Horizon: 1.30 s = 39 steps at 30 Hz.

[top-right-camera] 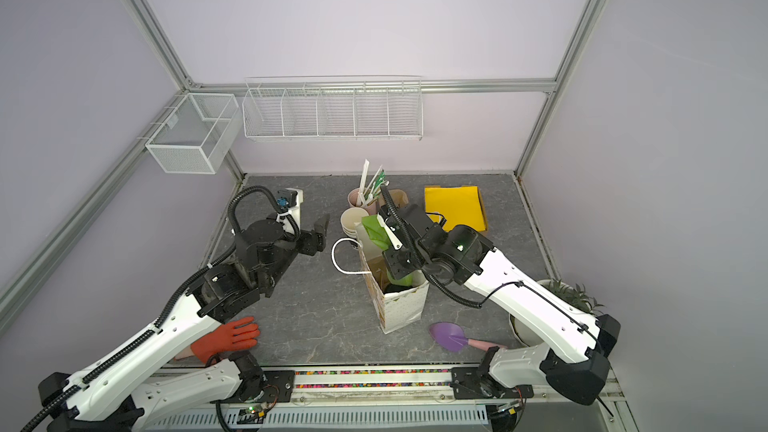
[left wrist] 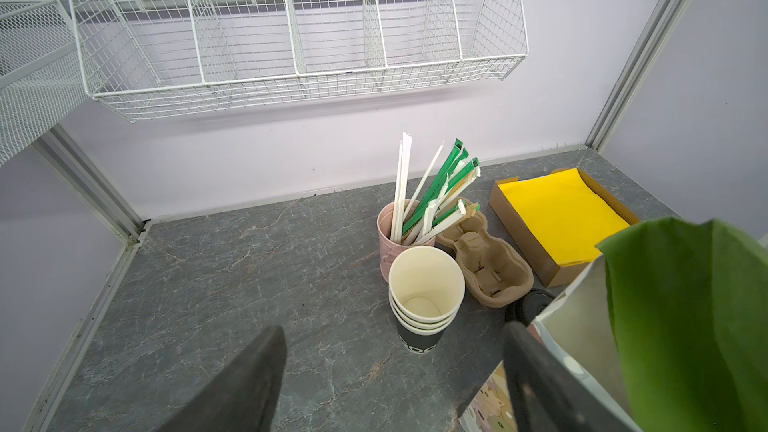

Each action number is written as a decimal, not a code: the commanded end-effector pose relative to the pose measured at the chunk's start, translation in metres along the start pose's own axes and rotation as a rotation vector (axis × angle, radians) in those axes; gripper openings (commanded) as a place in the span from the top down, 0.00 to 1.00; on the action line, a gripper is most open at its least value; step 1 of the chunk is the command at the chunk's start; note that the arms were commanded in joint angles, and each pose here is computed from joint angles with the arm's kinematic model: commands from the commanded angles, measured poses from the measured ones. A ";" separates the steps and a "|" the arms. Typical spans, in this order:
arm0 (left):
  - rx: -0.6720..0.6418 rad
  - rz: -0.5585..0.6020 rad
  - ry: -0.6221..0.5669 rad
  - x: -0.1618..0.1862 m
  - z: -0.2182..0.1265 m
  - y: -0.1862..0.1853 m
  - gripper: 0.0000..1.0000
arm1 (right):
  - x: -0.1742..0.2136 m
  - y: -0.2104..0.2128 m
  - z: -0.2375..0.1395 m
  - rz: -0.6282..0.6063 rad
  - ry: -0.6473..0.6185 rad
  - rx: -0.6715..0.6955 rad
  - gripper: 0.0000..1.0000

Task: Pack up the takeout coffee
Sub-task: 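Lower the green napkin into the gift bag and open the right gripper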

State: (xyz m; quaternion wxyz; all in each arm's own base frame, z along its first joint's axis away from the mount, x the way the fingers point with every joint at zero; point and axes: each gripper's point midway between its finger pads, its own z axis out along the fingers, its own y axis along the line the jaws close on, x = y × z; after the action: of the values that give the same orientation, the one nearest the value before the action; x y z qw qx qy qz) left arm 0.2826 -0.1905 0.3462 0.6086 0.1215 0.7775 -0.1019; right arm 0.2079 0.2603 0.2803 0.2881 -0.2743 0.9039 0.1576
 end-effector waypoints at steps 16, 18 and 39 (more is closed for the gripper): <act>-0.009 0.016 0.008 0.003 0.001 0.002 0.18 | 0.016 0.002 0.008 0.017 0.082 0.087 0.90; -0.005 0.016 0.007 0.003 0.001 0.001 0.18 | 0.011 -0.002 0.004 0.031 0.058 0.095 0.78; -0.025 0.010 0.002 0.002 0.000 0.006 0.17 | -0.079 -0.016 -0.018 0.080 -0.215 0.009 0.51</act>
State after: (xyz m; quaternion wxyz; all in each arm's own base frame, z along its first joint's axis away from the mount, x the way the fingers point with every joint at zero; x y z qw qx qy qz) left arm 0.2828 -0.1906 0.3458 0.6082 0.1215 0.7779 -0.1013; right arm 0.2530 0.2671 0.3082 0.3235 -0.2102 0.9066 0.1712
